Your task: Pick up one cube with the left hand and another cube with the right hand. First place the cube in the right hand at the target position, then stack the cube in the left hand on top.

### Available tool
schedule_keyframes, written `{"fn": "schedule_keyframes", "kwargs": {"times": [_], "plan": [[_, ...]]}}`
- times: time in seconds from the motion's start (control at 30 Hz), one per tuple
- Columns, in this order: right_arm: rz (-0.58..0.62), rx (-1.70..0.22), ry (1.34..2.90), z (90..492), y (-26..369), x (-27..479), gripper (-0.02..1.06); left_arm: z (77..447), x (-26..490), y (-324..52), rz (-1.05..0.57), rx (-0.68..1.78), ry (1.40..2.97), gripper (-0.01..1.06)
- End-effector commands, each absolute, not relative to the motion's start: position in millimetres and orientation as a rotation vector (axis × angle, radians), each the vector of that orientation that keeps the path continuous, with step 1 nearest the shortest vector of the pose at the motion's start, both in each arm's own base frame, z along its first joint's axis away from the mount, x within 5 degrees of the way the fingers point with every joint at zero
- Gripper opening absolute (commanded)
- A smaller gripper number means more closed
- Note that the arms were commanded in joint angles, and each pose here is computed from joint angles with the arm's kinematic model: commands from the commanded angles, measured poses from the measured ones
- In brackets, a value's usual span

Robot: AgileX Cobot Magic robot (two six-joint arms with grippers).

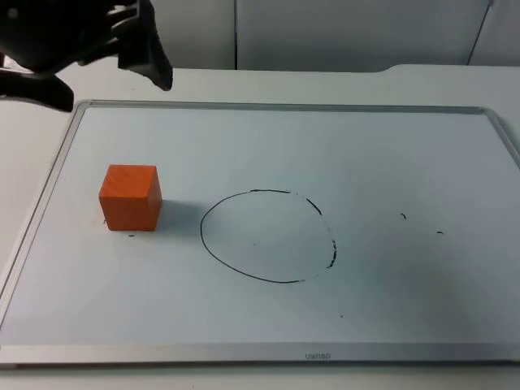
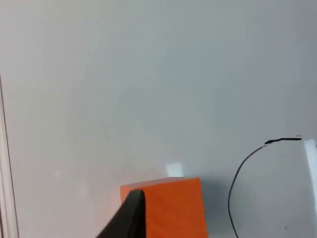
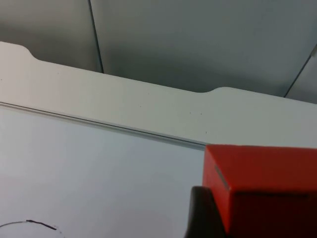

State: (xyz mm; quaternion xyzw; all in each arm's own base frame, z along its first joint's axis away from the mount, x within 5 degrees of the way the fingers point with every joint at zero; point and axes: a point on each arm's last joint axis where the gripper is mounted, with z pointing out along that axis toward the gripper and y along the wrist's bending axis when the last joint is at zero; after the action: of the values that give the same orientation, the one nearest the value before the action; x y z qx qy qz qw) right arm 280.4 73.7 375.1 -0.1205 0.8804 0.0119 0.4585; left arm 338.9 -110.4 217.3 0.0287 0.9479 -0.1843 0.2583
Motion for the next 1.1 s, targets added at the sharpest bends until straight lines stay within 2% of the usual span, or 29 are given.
{"fn": "schedule_keyframes", "kwargs": {"times": [0.0, 0.1, 0.13, 0.27, 0.37, 1.07], "plan": [[0.030, -0.305, 2.142, 378.4, 73.7, 279.0, 0.00, 216.2, 343.6, -117.0, -0.487, 0.075, 2.575, 1.04], [0.030, -0.305, 2.142, 378.4, 73.7, 279.0, 0.00, 202.9, 351.2, -128.6, -0.386, 0.106, 2.631, 1.04], [0.030, -0.305, 2.142, 378.4, 73.7, 279.0, 0.00, 202.9, 351.2, -128.6, -0.386, 0.106, 2.631, 1.04], [0.030, -0.305, 2.142, 378.4, 73.7, 279.0, 0.00, 181.3, 357.4, -124.8, -0.212, 0.035, 2.732, 1.04], [0.028, -0.307, 2.142, 378.4, 73.7, 279.0, 0.00, 172.0, 357.8, -123.5, -0.181, 0.012, 2.767, 1.04], [0.027, -0.307, 2.148, 378.0, 73.5, 278.8, 0.00, 129.9, 363.9, -142.0, -0.170, 0.039, 2.860, 1.04]]}}
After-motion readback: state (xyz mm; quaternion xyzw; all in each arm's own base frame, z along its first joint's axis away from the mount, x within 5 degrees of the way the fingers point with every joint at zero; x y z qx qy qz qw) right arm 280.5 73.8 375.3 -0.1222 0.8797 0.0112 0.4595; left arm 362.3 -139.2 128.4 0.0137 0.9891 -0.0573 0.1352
